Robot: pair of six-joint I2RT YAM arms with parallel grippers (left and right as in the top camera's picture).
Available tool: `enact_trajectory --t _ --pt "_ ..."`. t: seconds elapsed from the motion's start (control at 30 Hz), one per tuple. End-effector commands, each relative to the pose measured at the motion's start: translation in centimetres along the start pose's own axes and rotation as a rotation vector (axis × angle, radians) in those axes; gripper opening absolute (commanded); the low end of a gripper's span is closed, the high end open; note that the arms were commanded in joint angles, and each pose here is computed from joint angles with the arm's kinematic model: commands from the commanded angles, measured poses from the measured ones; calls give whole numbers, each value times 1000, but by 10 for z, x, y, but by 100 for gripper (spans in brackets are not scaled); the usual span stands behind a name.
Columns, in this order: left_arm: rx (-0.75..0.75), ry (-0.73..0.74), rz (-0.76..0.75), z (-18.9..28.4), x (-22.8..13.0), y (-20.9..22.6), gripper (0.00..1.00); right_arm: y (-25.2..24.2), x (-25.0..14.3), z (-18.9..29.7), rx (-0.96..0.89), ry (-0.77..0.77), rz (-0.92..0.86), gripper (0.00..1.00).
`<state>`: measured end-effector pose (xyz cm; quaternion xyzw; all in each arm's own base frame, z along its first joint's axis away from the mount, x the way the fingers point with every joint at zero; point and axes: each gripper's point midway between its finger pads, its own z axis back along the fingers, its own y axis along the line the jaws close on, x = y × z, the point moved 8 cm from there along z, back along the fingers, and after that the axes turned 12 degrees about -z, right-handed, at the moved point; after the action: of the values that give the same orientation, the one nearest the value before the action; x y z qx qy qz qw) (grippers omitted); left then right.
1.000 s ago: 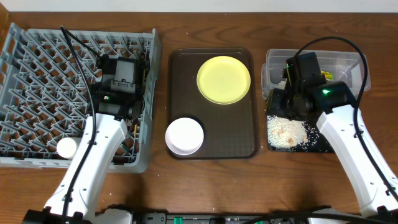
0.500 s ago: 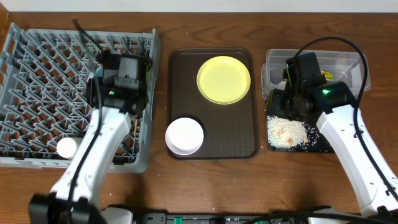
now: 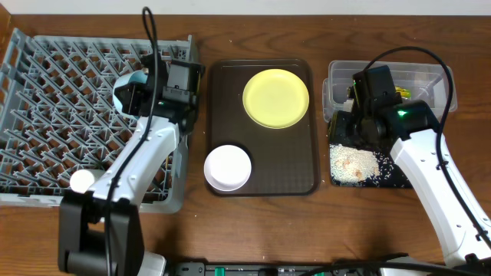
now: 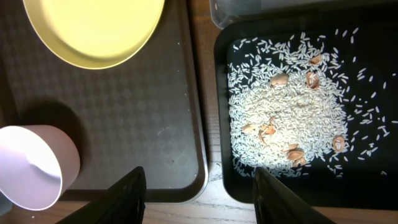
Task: Sort waste into correct bins and load items into the dishwasher
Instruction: 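Carry the blue bowl to the dish rack and stand it upright, then reach the left gripper to the white bowl and grasp its rim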
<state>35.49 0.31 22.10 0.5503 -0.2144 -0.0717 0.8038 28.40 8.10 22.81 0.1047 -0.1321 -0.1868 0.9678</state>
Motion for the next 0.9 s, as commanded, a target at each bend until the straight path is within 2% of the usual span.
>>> enact_trajectory --t 0.0,0.53,0.87 --pt "98 47 -81 -3 0 -2 7 -2 0 4 4 -12 7 53" --pt "139 14 -200 14 7 -47 7 -2 0 4 4 -11 6 53" --pt "129 -38 -218 31 11 -54 8 -2 -1 4 3 -10 6 53"
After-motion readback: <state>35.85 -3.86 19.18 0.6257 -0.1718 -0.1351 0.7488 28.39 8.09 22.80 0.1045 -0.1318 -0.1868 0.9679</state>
